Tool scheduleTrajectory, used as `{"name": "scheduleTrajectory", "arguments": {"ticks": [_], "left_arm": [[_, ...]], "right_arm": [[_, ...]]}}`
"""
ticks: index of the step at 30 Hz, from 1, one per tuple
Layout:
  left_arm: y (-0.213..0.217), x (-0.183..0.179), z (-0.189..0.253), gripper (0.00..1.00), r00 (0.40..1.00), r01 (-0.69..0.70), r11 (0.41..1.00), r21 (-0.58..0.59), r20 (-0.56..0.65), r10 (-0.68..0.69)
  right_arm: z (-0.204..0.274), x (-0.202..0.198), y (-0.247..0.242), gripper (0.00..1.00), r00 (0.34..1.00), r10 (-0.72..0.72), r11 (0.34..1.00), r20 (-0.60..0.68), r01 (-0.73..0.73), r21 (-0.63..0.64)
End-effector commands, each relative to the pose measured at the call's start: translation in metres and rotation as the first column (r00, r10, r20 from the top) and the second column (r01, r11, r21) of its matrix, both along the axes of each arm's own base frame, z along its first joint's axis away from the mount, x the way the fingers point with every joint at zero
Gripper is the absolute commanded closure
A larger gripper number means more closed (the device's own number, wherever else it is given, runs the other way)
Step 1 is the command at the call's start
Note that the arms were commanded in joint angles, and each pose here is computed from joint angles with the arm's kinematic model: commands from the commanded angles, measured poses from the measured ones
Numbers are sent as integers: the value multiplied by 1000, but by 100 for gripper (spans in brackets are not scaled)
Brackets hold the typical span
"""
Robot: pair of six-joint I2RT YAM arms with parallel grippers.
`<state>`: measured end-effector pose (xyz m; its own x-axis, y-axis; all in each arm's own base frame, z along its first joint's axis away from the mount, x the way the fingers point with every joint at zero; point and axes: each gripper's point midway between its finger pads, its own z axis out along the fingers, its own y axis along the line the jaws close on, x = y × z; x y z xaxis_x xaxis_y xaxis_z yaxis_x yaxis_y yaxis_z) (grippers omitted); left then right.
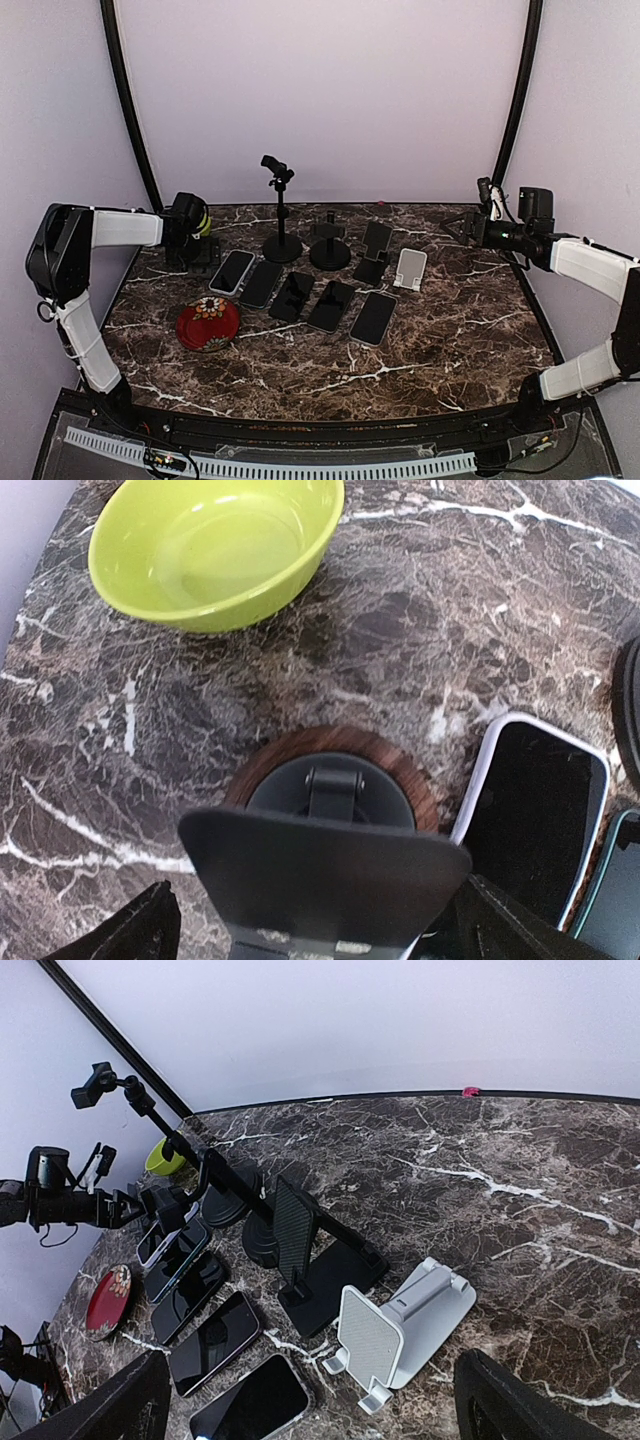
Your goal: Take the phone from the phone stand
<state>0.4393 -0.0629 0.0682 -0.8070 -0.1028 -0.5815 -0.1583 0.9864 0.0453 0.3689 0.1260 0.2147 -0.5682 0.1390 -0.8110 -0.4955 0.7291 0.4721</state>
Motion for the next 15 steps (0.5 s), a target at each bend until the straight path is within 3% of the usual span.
{"name": "scheduleTrajectory", "arguments": {"ticks": [1, 8, 15], "left_arm": [[1, 19, 8, 2, 999, -3, 999, -41, 43, 5], [-2, 26, -1, 13, 999, 22, 998, -53, 32, -21], [13, 21, 13, 25, 999, -7, 1000, 26, 38, 6]], "right_arm": [[11, 2, 1, 1, 999, 11, 1000, 36, -11, 1], [13, 3, 2, 1, 999, 15, 1000, 38, -15, 3], [12, 3, 1, 1, 999, 9, 1000, 33, -9, -1]]}}
